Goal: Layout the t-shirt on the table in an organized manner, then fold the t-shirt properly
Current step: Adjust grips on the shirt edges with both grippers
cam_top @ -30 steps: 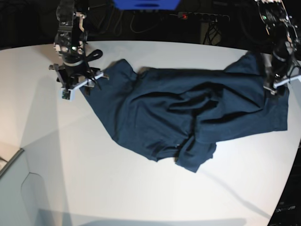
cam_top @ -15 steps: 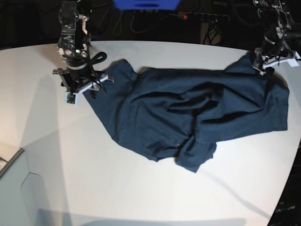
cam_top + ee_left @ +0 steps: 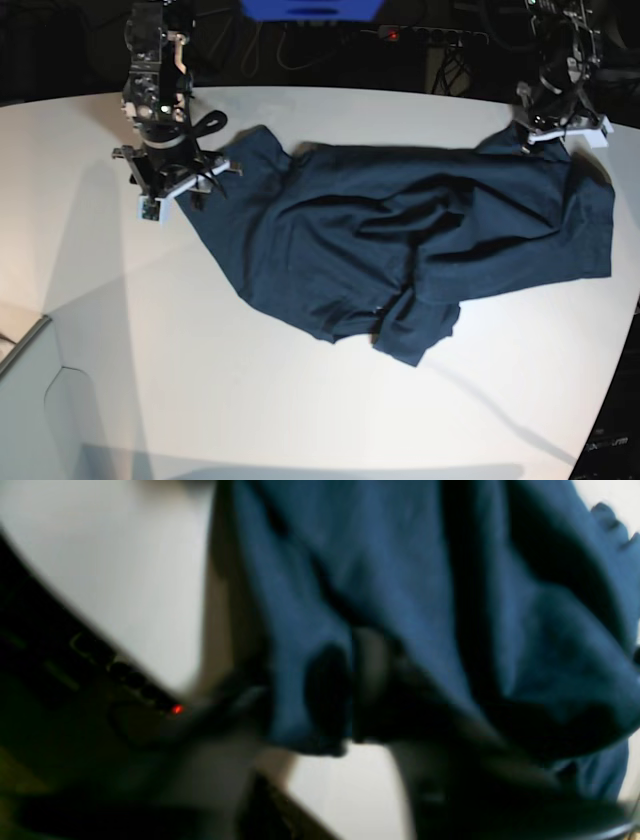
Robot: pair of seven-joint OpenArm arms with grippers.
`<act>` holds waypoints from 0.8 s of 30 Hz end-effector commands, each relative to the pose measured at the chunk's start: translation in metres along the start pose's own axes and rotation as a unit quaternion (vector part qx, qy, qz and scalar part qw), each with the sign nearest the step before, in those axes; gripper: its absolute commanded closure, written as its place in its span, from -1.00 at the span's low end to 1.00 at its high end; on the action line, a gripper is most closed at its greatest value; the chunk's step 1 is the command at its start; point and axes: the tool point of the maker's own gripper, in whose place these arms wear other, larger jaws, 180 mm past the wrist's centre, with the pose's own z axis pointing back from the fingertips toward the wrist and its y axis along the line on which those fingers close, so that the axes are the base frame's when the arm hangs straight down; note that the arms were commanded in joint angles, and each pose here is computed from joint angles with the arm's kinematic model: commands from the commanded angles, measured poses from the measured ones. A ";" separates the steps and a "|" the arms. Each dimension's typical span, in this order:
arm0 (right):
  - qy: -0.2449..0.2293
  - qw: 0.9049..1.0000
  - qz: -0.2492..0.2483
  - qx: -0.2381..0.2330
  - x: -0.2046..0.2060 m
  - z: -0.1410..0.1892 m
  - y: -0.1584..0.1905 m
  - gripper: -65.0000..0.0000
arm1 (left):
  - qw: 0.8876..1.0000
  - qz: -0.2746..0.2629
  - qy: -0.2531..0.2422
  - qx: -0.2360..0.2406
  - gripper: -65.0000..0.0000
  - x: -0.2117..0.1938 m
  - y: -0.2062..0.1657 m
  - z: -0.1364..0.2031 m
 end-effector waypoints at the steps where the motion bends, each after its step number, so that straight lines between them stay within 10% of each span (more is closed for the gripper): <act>1: -0.024 1.000 -0.002 -0.004 0.014 0.001 -0.001 0.08 | 1.000 -0.004 -0.006 -0.001 0.96 0.005 0.001 0.004; 24: -0.007 0.999 0.044 0.013 0.022 -0.039 0.002 -0.03 | 0.995 -0.076 -0.044 -0.043 1.00 0.039 -0.024 0.050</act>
